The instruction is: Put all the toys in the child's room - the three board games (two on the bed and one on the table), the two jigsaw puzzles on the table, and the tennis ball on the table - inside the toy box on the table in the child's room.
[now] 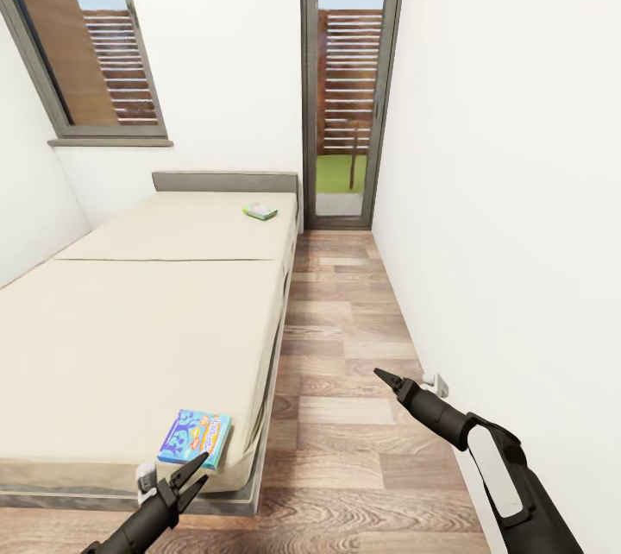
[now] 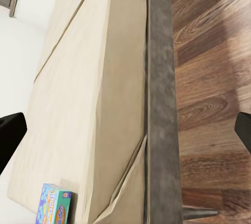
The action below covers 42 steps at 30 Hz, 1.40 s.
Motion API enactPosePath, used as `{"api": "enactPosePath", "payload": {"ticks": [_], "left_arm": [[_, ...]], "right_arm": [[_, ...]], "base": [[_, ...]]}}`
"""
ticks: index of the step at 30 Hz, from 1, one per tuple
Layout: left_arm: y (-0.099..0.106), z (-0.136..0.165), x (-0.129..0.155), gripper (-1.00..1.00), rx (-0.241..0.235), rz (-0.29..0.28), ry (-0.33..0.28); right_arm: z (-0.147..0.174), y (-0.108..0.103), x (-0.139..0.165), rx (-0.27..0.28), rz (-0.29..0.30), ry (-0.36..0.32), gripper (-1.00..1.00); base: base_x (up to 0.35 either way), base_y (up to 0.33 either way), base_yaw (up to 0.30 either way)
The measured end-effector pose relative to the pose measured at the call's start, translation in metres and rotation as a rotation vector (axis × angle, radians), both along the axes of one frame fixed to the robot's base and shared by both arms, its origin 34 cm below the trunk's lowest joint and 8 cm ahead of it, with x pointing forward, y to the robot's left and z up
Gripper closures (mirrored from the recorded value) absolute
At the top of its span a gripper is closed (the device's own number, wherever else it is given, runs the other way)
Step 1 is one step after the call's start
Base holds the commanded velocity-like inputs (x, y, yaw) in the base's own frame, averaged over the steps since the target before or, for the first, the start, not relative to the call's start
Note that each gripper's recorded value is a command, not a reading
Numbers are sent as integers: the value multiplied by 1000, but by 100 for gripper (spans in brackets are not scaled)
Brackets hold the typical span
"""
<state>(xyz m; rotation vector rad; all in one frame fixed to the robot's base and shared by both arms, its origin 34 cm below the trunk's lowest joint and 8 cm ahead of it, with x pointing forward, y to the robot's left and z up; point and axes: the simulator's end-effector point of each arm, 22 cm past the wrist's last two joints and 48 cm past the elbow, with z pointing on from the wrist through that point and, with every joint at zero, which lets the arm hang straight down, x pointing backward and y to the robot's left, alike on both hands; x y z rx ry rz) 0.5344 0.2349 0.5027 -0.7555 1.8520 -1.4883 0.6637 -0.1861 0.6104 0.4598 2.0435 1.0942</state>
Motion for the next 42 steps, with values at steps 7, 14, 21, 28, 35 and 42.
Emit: {"api": "enactPosePath", "payload": {"ticks": [7, 14, 21, 28, 35, 42], "left_arm": [[0, 2, 0, -100, -10, 2, -2], [1, 3, 1, -100, -22, 9, 2], [2, 3, 1, -100, -33, 15, 7], [-2, 2, -2, -100, -46, 16, 12], [-2, -6, -17, -100, -44, 18, 29], [0, -8, -23, -100, -41, 20, 34]], "right_arm": [[0, 0, 0, 0, 0, 0, -100], [0, 0, 0, 0, 0, 0, -100], [0, 0, 0, 0, 0, 0, -100], [3, 2, 1, 9, 0, -8, -100], [4, 5, 1, 16, 1, -10, -100], [6, -3, 1, 8, 2, -17, -100]], "base": [[0, 0, 0], [0, 0, 0], [0, 0, 0], [0, 0, 0], [0, 0, 0], [0, 0, 0]]}}
